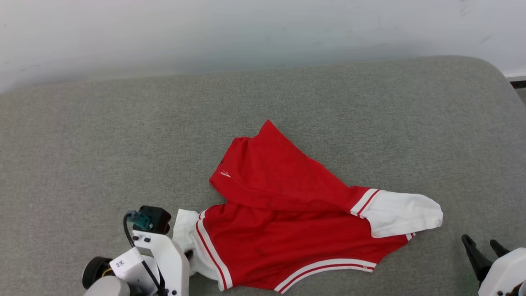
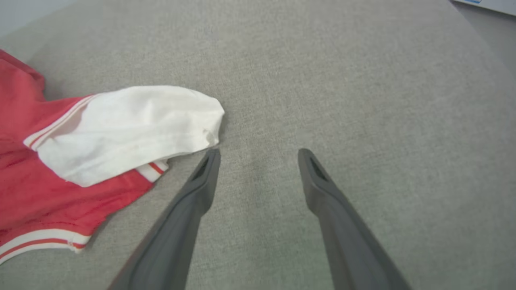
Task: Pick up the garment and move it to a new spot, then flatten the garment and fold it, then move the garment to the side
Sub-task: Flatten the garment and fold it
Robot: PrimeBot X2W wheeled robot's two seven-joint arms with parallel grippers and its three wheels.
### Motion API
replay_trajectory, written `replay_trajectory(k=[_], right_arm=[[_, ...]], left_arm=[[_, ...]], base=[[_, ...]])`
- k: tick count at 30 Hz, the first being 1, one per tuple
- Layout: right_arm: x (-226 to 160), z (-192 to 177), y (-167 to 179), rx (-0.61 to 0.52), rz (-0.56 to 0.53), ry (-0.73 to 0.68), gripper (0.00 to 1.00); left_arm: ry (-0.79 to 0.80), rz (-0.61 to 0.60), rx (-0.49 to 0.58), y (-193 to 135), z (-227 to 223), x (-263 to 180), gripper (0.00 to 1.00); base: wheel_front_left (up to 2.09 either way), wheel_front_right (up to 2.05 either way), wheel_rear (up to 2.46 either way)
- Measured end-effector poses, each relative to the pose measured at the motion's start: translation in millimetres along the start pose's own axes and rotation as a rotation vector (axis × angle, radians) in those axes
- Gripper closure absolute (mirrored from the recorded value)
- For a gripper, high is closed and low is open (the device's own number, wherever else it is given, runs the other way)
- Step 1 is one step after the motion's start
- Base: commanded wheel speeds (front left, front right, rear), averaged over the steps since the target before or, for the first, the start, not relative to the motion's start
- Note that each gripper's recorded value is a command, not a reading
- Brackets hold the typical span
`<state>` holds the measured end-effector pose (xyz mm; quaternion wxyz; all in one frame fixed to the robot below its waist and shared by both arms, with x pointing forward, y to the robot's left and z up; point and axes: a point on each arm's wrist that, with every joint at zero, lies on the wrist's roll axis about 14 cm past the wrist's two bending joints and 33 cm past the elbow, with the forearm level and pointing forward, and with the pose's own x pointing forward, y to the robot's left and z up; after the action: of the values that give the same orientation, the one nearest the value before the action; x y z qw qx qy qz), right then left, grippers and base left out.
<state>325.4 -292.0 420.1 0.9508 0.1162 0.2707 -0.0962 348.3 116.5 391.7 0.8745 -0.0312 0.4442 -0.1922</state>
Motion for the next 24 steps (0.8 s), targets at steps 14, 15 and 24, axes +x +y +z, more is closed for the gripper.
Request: replay_trajectory(k=[14, 15, 24], right_arm=[[48.0, -12.4, 33.7, -0.088, 0.133, 0.256, 0.00], [51.5, -15.8, 35.7, -0.098, 0.138, 0.280, 0.00], [68.4, -45.6, 46.4, -0.152, 0.177, 0.465, 1.00]], left_arm=[[-0.162, 0.019, 0.015, 5.1, 38.7, -11.9, 1.00], [-0.162, 0.020, 0.014, 6.0, 38.6, -11.1, 1.00], [-0.164, 0.023, 0.001, 13.7, 36.9, -3.4, 1.00]], base=[[0.00, 0.00, 0.00], [0.00, 0.00, 0.00], [0.00, 0.00, 0.00]])
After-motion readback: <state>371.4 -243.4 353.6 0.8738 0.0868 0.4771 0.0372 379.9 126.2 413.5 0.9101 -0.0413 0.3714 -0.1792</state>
